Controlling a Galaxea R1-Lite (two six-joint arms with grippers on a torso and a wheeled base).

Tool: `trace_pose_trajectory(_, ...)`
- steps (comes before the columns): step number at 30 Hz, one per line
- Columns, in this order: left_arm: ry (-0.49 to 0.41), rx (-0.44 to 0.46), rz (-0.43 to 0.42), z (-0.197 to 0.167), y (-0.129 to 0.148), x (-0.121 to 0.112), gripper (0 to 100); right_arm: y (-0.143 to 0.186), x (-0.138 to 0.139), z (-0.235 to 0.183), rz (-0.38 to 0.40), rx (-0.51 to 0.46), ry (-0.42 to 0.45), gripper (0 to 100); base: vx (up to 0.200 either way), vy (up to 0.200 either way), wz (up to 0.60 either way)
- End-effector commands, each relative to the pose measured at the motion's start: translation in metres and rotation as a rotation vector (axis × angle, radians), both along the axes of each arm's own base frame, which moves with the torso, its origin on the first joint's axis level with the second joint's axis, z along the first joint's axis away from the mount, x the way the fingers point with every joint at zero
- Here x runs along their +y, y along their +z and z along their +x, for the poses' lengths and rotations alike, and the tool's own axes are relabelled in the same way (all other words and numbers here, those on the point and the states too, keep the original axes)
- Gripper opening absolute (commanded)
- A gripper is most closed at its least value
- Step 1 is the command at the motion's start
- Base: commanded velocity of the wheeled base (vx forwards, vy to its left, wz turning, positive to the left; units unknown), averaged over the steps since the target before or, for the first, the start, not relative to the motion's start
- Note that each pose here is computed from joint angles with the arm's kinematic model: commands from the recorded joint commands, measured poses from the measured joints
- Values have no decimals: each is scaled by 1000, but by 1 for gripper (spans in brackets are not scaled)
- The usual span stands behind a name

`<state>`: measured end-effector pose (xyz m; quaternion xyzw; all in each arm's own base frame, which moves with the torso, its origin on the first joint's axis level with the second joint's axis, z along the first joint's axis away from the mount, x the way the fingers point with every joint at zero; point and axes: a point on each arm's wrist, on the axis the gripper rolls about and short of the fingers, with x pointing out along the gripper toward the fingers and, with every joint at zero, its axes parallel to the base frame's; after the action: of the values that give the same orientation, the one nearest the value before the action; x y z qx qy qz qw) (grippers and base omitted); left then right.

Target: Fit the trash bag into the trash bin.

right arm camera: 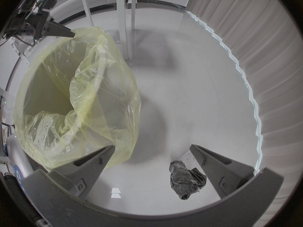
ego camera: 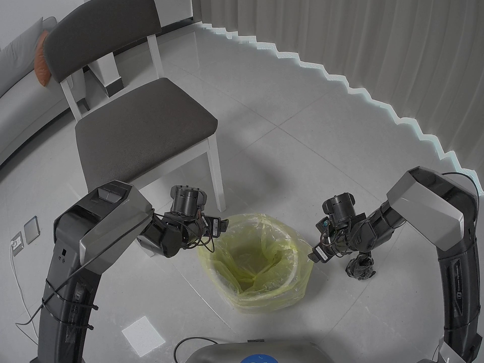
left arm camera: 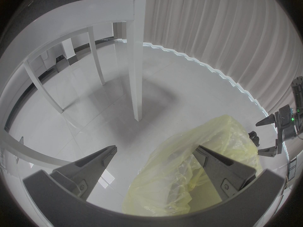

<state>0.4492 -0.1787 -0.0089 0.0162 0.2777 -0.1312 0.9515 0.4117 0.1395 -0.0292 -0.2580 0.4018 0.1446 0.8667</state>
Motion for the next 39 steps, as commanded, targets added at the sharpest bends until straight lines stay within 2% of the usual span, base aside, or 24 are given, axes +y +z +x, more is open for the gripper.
trace_pose_trajectory(1, 11, -4, -1, 6, -4, 4, 100, -4, 0, 0, -3, 10, 1, 100, 0, 0, 0)
trace_pose_trajectory(18, 33, 0, -1, 24, -30, 10, 100, -7, 0, 0, -4, 11, 1, 100, 0, 0, 0)
trace_pose_trajectory(28, 31, 42, 2, 25, -36, 10, 100, -13, -1, 1, -7, 20, -3, 100, 0, 0, 0)
trace_pose_trajectory(33, 49, 31, -12, 27, -27, 16, 100, -13, -2, 2, -9, 20, -3, 100, 0, 0, 0)
trace_pose_trajectory(34, 63, 15, -23, 28, -14, 21, 100, -13, -3, 2, -11, 19, -2, 100, 0, 0, 0)
trace_pose_trajectory(39, 79, 1, -30, 25, 2, 30, 100, -17, -1, 3, -12, 22, 0, 100, 0, 0, 0)
